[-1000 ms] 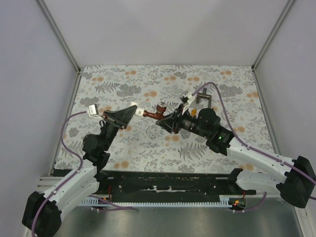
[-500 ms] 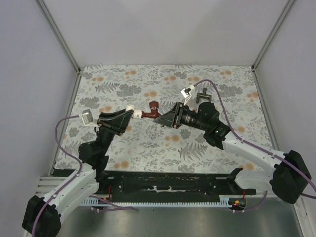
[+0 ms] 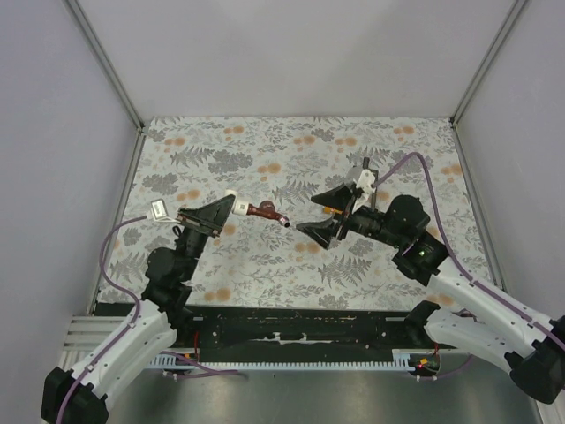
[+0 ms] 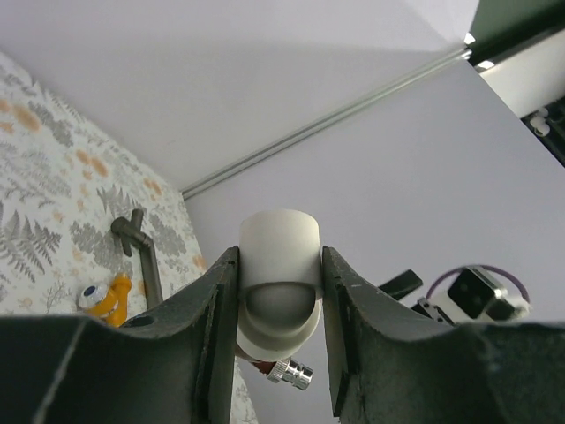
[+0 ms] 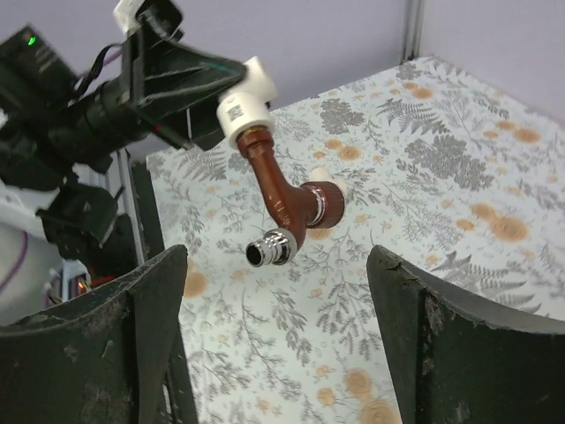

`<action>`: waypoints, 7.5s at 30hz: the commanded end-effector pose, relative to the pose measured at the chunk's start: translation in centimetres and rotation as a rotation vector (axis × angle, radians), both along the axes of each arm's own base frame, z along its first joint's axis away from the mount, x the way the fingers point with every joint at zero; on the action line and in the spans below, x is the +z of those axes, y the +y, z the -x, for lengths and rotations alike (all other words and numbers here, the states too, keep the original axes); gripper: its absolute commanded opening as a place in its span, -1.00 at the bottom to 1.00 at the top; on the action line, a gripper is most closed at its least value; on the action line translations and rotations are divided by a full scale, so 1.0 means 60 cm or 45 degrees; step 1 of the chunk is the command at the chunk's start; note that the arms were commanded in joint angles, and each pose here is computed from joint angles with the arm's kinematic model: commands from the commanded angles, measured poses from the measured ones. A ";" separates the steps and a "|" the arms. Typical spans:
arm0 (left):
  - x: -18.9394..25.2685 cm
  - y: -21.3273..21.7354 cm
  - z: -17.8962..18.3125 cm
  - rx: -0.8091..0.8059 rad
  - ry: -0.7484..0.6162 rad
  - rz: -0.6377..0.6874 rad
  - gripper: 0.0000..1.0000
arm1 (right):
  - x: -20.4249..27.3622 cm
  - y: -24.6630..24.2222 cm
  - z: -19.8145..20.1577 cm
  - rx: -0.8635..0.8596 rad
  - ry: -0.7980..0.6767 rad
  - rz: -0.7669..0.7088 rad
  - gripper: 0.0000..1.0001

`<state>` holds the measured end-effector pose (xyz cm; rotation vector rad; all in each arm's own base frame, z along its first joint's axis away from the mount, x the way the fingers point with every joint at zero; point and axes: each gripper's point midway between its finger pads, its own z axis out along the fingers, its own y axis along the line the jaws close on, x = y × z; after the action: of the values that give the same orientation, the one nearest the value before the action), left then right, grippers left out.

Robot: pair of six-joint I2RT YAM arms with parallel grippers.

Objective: Install the water faucets

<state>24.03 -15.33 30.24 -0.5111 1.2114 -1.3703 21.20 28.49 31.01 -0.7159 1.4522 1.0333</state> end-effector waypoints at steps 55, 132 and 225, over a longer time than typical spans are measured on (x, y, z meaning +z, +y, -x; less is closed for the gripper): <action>0.135 -0.074 0.131 -0.234 -0.868 -0.627 -0.13 | 0.013 0.115 -0.019 0.374 0.733 -0.533 -1.00; 0.050 -0.011 0.009 -0.001 -0.124 -0.152 -0.96 | -0.061 0.158 -0.025 -0.014 0.819 -0.385 -0.81; 0.130 -0.004 0.126 -0.018 -0.666 -0.414 -0.96 | -0.003 0.145 -0.023 0.338 0.835 -0.529 -1.00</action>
<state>21.22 -14.56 32.73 -0.1482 1.2124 -1.0902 19.63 37.77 29.24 -0.6071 1.6013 1.6046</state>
